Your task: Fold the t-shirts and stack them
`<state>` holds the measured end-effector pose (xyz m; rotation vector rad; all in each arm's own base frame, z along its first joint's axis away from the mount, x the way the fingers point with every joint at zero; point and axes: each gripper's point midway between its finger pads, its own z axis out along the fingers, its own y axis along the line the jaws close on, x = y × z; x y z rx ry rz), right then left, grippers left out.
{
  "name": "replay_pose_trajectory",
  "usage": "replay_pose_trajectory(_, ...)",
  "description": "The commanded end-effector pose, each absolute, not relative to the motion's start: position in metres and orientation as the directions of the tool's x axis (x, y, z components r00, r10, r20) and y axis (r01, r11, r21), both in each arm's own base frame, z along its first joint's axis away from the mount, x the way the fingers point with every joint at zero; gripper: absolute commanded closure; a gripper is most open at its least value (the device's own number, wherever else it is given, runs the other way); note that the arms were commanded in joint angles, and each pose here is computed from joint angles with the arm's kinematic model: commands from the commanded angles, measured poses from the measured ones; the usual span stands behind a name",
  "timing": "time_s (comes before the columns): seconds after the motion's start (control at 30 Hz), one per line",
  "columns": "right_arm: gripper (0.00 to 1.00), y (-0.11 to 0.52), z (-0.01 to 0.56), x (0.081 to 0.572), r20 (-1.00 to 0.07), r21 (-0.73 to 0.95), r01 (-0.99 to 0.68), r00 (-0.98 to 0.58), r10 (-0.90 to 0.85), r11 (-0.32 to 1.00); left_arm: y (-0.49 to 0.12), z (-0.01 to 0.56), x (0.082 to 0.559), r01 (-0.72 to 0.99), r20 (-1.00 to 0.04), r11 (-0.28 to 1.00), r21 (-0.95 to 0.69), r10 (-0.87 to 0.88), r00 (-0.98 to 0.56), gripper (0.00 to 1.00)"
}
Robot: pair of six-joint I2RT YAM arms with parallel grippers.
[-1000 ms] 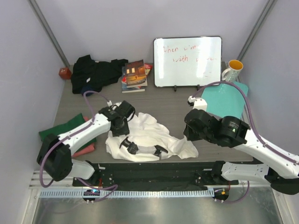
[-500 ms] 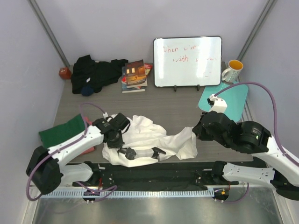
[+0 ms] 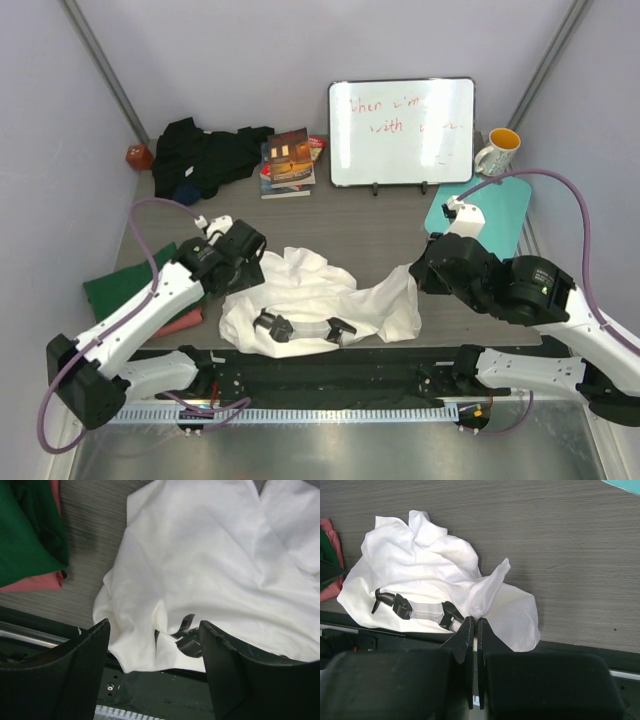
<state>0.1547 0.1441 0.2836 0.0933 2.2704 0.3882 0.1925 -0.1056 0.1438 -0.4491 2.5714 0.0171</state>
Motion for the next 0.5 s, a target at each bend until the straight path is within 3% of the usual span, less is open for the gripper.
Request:
replay_pose_trajectory(0.0,0.99,0.149,0.307,0.164,-0.759,0.348,-0.078,-0.609,0.231,0.934,-0.097,0.120,0.206,-0.337,-0.468,0.939,0.068,-0.269,-0.842,0.30)
replay_pose_trajectory(0.4,0.99,0.144,0.312,0.163,-0.768,0.362,-0.087,-0.592,0.244,0.928,-0.100,0.061,0.202,-0.319,-0.333,0.936,0.152,-0.255,-0.908,0.36)
replay_pose_trajectory(0.47,0.99,0.143,0.312,0.163,-0.771,0.359,-0.087,-0.588,0.243,0.929,-0.098,0.058,0.196,-0.326,-0.324,0.935,0.141,-0.268,-0.907,0.56)
